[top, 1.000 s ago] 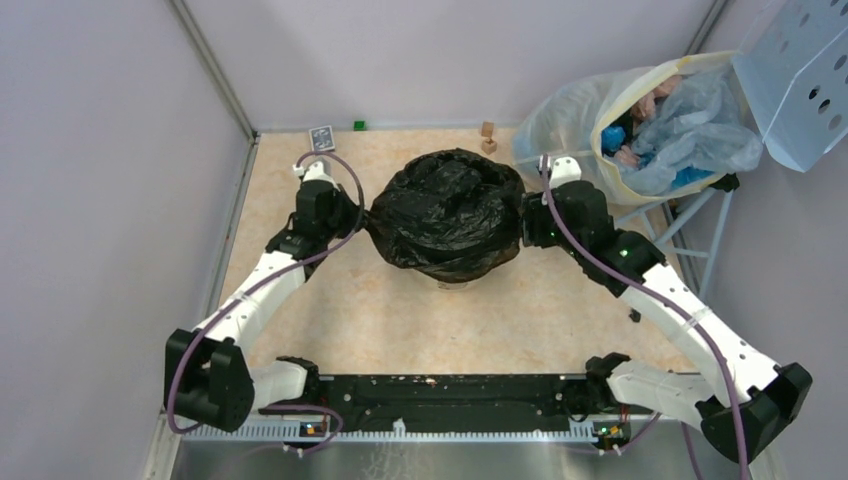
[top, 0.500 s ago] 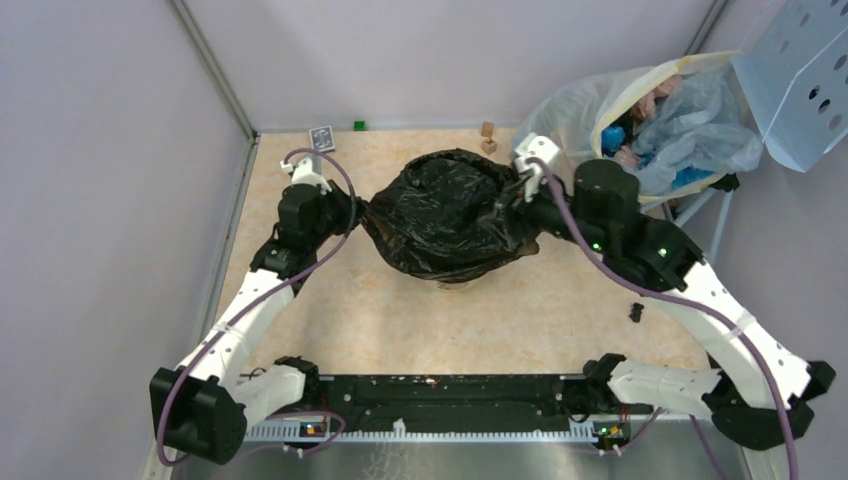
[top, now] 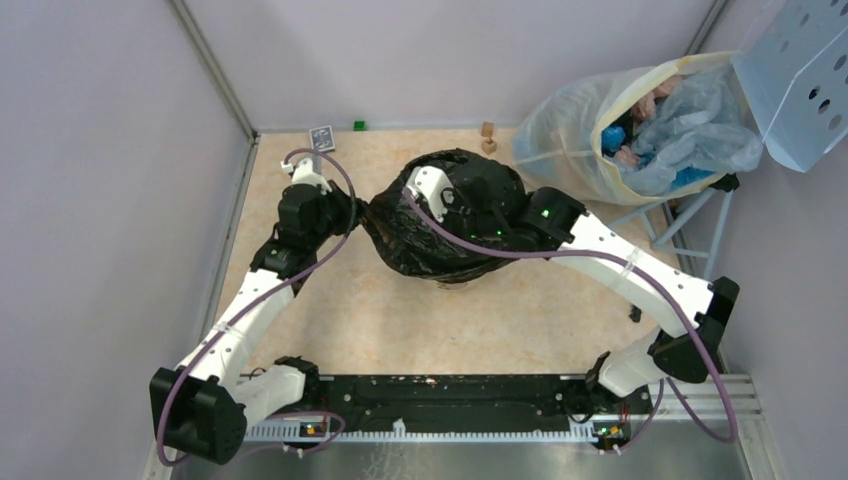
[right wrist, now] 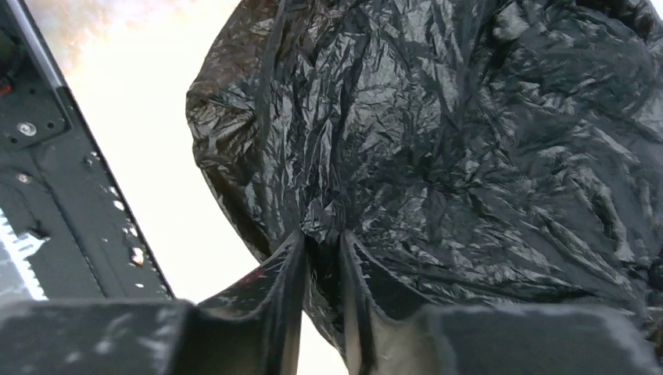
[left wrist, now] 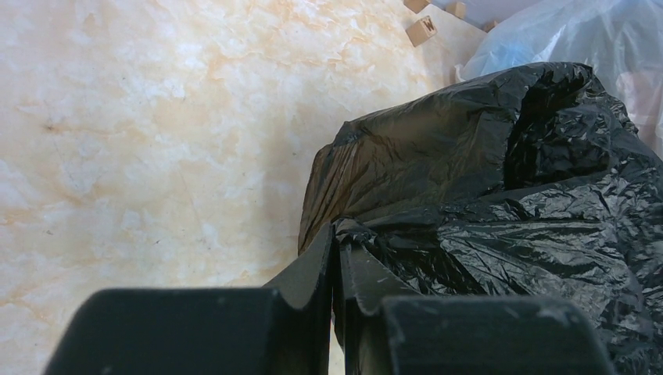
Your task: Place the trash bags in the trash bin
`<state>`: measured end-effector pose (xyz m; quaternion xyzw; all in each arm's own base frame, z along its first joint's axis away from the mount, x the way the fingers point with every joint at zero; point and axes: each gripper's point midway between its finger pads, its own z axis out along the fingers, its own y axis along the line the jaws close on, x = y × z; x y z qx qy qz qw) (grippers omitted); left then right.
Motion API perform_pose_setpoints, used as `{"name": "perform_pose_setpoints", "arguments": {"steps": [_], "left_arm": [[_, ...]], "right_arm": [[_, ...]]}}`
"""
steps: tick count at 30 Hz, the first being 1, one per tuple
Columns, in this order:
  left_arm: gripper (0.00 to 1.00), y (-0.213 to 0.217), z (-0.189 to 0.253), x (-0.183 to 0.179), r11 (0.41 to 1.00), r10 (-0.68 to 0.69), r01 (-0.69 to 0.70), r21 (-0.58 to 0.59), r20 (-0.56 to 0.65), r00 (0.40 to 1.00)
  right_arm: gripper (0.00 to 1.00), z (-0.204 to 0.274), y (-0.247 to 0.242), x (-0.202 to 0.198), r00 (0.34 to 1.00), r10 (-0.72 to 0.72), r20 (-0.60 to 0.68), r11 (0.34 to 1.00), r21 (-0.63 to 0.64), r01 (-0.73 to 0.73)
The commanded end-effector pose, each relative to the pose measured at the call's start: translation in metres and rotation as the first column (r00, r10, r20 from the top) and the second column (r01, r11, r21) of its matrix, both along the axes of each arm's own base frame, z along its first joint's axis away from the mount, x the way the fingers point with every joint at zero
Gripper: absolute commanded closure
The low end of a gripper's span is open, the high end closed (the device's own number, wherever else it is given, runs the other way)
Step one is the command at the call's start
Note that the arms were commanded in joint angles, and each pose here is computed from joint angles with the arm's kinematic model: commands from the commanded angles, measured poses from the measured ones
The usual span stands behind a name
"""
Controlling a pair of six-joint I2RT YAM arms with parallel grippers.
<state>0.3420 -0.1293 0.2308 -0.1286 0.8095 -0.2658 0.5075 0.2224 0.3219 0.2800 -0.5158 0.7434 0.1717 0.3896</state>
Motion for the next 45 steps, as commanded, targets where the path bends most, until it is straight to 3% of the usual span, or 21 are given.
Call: {"name": "perform_pose_setpoints", "arguments": {"steps": [1, 2, 9, 16, 20, 24, 30, 39, 45], "left_arm": [[0.9, 0.003, 0.013, 0.01, 1.0, 0.016, -0.017, 0.012, 0.046, 0.999], [0.9, 0.003, 0.012, 0.011, 1.0, 0.021, -0.021, 0.015, 0.041, 0.999], [0.92, -0.002, 0.007, 0.02, 1.0, 0.004, -0.004, 0.014, 0.029, 1.0], [0.91, -0.009, 0.007, 0.025, 0.999, -0.031, 0.03, 0.016, 0.031, 0.999], [0.91, -0.009, 0.008, 0.025, 0.999, -0.037, 0.036, 0.018, 0.035, 0.999], [0.91, -0.008, 0.01, 0.025, 0.999, -0.035, 0.034, 0.025, 0.038, 0.999], [0.91, -0.007, 0.01, 0.026, 0.999, -0.03, 0.029, 0.034, 0.034, 0.999], [0.91, -0.007, 0.012, 0.027, 0.999, -0.027, 0.026, 0.033, 0.034, 0.999], [0.91, -0.005, 0.011, 0.027, 0.999, -0.02, 0.019, 0.038, 0.027, 0.999]], "right_arm": [[0.95, 0.035, 0.002, 0.007, 0.997, -0.037, 0.065, 0.998, 0.061, 0.033], [1.0, 0.042, 0.003, 0.012, 0.995, -0.059, 0.086, 0.995, 0.092, 0.051], [1.0, 0.093, -0.01, 0.07, 0.975, -0.217, 0.035, 0.929, 0.313, 0.196], [0.99, 0.105, -0.022, 0.135, 0.938, -0.345, -0.025, 0.875, 0.353, 0.331], [0.51, 0.106, -0.02, 0.132, 0.955, -0.296, -0.005, 0.909, 0.305, 0.284], [0.29, 0.107, -0.03, 0.117, 0.956, -0.282, 0.084, 0.931, 0.264, 0.252], [0.19, 0.106, -0.028, 0.088, 0.948, -0.243, 0.206, 0.958, 0.202, 0.202], [0.17, 0.08, -0.012, 0.073, 0.922, -0.213, 0.323, 0.974, 0.003, 0.224], [0.16, 0.065, -0.003, 0.062, 0.906, -0.209, 0.368, 0.967, -0.063, 0.248]]}}
